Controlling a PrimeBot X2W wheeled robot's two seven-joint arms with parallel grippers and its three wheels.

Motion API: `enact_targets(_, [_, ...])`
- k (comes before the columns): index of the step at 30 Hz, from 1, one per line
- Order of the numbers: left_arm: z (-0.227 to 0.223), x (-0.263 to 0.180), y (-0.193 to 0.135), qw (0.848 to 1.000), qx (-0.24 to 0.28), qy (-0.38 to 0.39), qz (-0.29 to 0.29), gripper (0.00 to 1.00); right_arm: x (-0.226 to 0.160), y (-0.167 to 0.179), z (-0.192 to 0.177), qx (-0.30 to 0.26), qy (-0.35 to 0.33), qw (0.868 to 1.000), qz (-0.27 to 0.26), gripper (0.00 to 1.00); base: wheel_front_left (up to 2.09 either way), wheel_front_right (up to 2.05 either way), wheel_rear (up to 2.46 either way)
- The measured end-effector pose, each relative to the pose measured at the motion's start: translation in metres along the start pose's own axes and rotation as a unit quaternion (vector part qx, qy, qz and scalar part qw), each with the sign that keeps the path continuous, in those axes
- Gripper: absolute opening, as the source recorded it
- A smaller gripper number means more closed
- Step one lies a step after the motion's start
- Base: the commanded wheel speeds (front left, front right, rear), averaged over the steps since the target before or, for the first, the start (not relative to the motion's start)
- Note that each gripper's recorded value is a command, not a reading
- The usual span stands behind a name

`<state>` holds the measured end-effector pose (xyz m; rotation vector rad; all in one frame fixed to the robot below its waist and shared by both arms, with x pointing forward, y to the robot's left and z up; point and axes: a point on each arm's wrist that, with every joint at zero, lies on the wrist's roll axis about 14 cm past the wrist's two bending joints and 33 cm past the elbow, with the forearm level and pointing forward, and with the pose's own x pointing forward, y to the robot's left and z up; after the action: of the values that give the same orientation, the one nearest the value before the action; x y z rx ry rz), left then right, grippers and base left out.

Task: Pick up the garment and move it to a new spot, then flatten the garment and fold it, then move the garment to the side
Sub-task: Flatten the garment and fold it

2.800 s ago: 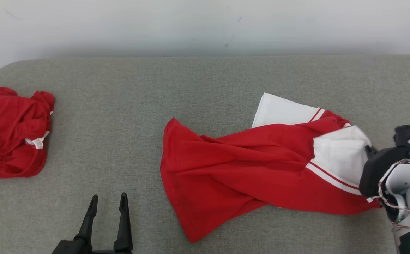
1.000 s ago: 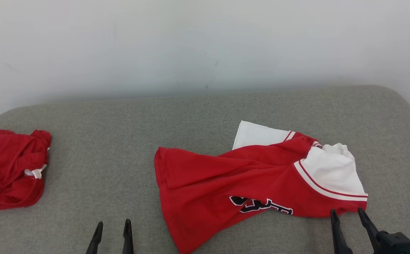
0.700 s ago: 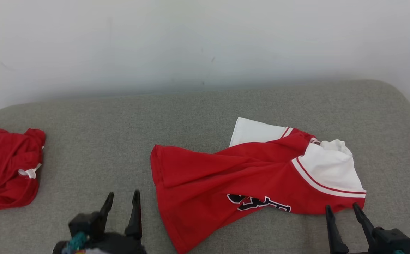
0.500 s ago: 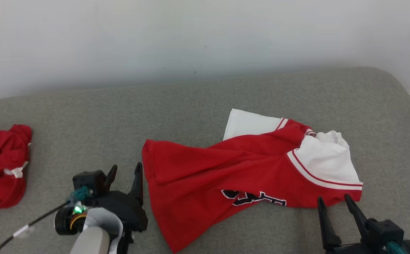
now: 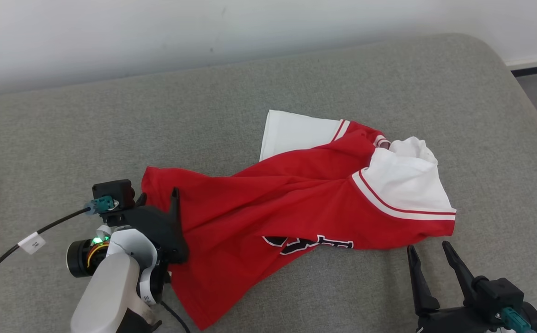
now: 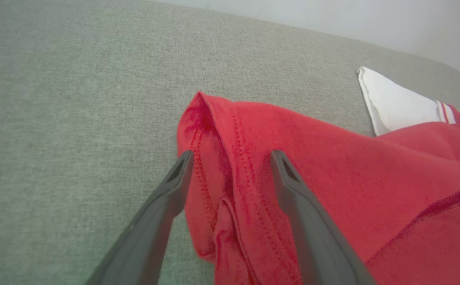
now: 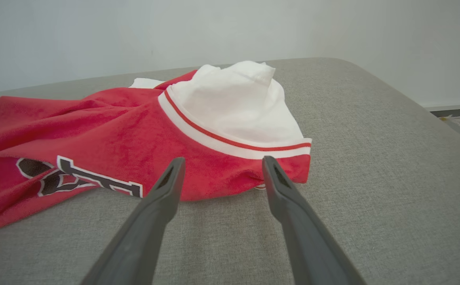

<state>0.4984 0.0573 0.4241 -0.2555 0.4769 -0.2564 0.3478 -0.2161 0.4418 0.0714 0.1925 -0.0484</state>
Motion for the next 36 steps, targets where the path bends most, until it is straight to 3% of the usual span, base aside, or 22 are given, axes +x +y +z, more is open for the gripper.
enact_targets(23, [-0.013, 0.002, -0.006, 1.0, 0.01, 0.025, -0.01, 1.0, 0.008, 0.011, -0.003, 0.006, 0.003, 1.0, 0.016, 1.0, 0.0, 0.0, 0.0])
enact_targets(24, [-0.012, 0.003, -0.007, 1.0, 0.01, 0.025, -0.011, 0.96, 0.008, 0.011, -0.004, 0.007, 0.003, 1.0, 0.015, 1.0, 0.0, 0.0, 0.0])
enact_targets(30, [-0.009, 0.005, -0.008, 1.0, 0.01, 0.019, -0.012, 0.46, 0.008, 0.01, -0.005, 0.007, 0.006, 1.0, 0.014, 1.0, 0.0, 0.0, 0.0])
enact_targets(31, [-0.009, 0.005, -0.008, 1.0, 0.009, 0.019, -0.012, 0.42, 0.008, 0.01, -0.006, 0.007, 0.006, 1.0, 0.014, 1.0, 0.0, 0.0, 0.0])
enact_targets(32, [-0.009, 0.004, -0.008, 1.0, 0.008, 0.018, -0.012, 0.22, 0.009, 0.011, -0.006, 0.007, 0.007, 1.0, 0.015, 1.0, 0.0, 0.0, 0.0])
enact_targets(34, [-0.006, 0.004, -0.007, 1.0, 0.008, 0.014, -0.011, 0.03, 0.009, 0.012, -0.007, 0.008, 0.008, 1.0, 0.016, 1.0, 0.0, 0.0, 0.0])
enact_targets(36, [-0.004, 0.005, -0.006, 1.0, 0.008, 0.009, -0.011, 0.0, 0.009, 0.013, -0.007, 0.008, 0.008, 1.0, 0.017, 1.0, 0.0, 0.0, 0.0])
